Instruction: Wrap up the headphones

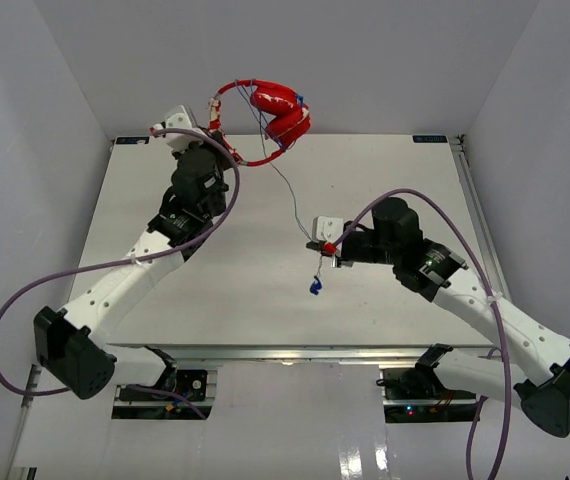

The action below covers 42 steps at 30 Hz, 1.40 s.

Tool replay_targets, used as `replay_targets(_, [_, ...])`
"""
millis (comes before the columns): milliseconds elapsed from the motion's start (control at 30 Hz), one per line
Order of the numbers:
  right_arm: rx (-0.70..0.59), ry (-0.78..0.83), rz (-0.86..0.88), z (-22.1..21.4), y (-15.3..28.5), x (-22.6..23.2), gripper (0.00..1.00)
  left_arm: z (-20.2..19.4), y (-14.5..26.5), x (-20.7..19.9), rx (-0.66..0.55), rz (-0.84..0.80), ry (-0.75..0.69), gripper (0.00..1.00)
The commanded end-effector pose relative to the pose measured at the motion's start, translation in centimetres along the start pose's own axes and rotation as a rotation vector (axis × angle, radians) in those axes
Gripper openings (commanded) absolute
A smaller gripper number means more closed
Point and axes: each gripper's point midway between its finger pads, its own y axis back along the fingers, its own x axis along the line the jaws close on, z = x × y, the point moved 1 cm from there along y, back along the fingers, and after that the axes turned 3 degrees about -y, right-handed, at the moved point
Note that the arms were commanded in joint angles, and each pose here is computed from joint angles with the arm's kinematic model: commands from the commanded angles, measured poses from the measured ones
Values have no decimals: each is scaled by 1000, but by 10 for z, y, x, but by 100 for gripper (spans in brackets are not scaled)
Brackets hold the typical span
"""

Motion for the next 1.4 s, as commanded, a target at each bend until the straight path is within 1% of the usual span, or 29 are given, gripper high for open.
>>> replay_targets(0, [295,173,-56,-19,26,-29,8,-25,-19,14,-14,71,-104,0])
replay_targets(67, [340,221,-59,-17,26,-36,8,-55,-27,16,43,77,-164,0])
replay_targets(167, [390,319,-125,-8,32,-57,8,-98,-33,17,142,49,-253,0])
replay_targets(267, [462,406,-266,3,48,-91,8,-135,-29,24,224,7,-308,0])
replay_targets(333, [500,462,-363,10,58,-113,8,-162,-19,26,284,-68,-338,0])
replay_targets(400, [509,485,-411,14,59,-125,8,-181,-8,26,331,-144,-344,0])
replay_targets(467, [490,482,-423,17,55,-131,8,-194,5,24,367,-226,-337,0])
replay_targets(567, [476,464,-438,17,49,-140,8,-205,24,20,409,-319,-313,0])
replay_targets(733, [519,464,-445,-9,45,-151,8,-195,57,4,403,-494,-246,0])
replay_targets(767, [522,462,-453,-13,47,-154,8,-198,66,2,419,-538,-244,0])
replay_targets(900, [518,435,-428,-29,44,-156,8,-187,91,-5,418,-654,-241,0])
replay_targets(1000, [494,383,-407,-37,39,-158,8,-173,112,-18,421,-781,-218,0])
replay_targets(1100, [447,324,-377,-42,32,-159,8,-157,126,-25,409,-848,-216,0])
replay_targets(1200, [397,259,-350,-45,25,-158,8,-152,138,-29,430,-910,-213,0])
replay_targets(1367, [353,153,-316,-56,19,-155,8,-145,146,-35,440,-942,-169,0])
